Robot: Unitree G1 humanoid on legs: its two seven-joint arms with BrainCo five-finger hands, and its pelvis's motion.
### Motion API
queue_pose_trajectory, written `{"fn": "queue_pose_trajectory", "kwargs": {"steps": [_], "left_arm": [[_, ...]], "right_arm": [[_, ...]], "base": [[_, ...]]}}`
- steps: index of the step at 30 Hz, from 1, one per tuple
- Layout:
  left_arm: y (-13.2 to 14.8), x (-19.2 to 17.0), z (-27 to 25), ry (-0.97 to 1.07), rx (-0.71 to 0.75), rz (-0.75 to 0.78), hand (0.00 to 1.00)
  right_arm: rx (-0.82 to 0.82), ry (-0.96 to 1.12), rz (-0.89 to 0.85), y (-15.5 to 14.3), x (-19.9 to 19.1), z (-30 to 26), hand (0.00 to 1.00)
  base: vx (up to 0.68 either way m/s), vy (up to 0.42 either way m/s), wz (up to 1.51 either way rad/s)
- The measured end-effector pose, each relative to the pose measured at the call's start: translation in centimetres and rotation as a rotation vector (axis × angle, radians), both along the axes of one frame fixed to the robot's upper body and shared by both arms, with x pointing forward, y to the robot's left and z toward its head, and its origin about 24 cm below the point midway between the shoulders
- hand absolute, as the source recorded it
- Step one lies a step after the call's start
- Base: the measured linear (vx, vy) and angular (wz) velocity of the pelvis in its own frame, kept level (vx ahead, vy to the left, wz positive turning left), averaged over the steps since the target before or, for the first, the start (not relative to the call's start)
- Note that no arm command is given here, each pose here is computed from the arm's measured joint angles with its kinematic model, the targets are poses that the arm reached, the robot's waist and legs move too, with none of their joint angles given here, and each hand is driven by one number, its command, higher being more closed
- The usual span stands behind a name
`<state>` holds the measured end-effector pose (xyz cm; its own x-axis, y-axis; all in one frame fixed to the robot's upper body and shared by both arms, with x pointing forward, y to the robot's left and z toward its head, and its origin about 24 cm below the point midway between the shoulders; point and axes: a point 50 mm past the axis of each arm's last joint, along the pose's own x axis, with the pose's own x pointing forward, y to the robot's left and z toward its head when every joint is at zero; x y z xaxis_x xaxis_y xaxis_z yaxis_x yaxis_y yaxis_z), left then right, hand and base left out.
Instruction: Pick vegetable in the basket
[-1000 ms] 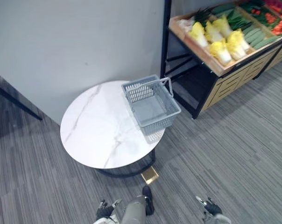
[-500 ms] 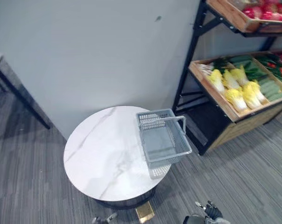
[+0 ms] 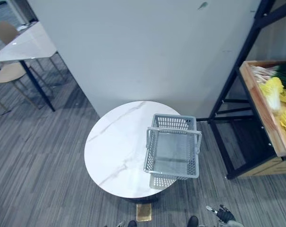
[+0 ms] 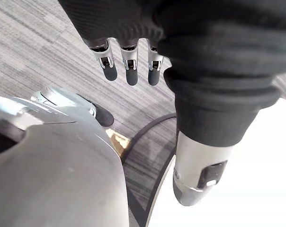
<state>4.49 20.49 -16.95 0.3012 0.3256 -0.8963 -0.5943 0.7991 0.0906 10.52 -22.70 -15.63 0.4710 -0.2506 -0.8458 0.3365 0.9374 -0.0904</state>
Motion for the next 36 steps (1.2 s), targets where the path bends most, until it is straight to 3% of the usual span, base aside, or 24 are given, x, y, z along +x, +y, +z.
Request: {"fn": "queue_pose_trajectory", "kwargs": {"steps": [3, 9, 13, 17, 21, 29, 36], "left_arm": [[0.1, 0.0, 0.0, 0.004, 0.008, -0.009, 0.00], [1.2, 0.5, 0.3, 0.015, 0.075, -0.100, 0.00], [1.7, 0.3, 0.4, 0.028, 0.097, -0.166, 0.00], [1.8, 0.7, 0.6, 0.024, 0.110, -0.239, 0.00], [2.1, 0.9, 0.7, 0.015, 0.115, -0.242, 0.00], [2.3, 2.3, 1.1, -0.039, 0.124, -0.244, 0.00], [2.3, 3.5, 1.4, -0.084, 0.129, -0.219, 0.00]], "right_arm": [[-0.036, -0.001, -0.036, -0.7, 0.1, 0.2, 0.00], [-0.227, -0.172, -0.033, -4.1, 4.8, 3.4, 0.00], [-0.559, -0.494, 0.202, -7.4, 11.4, 11.8, 0.00], [-0.868, -0.686, 0.427, -8.0, 15.9, 19.2, 0.00], [-0.992, -0.862, 0.528, -5.9, 18.6, 24.0, 0.00], [-1.055, -1.099, 0.958, 3.2, 23.7, 28.8, 0.00], [-1.151, -1.040, 1.072, 4.2, 26.4, 30.8, 0.00]], "base": [[-0.02, -0.031, 0.35], [-0.06, 0.068, -0.11], [-0.02, 0.061, -0.34], [0.03, 0.026, -0.16], [0.01, 0.000, 0.00], [-0.01, 0.005, 0.10], [-0.01, 0.001, 0.17]]}}
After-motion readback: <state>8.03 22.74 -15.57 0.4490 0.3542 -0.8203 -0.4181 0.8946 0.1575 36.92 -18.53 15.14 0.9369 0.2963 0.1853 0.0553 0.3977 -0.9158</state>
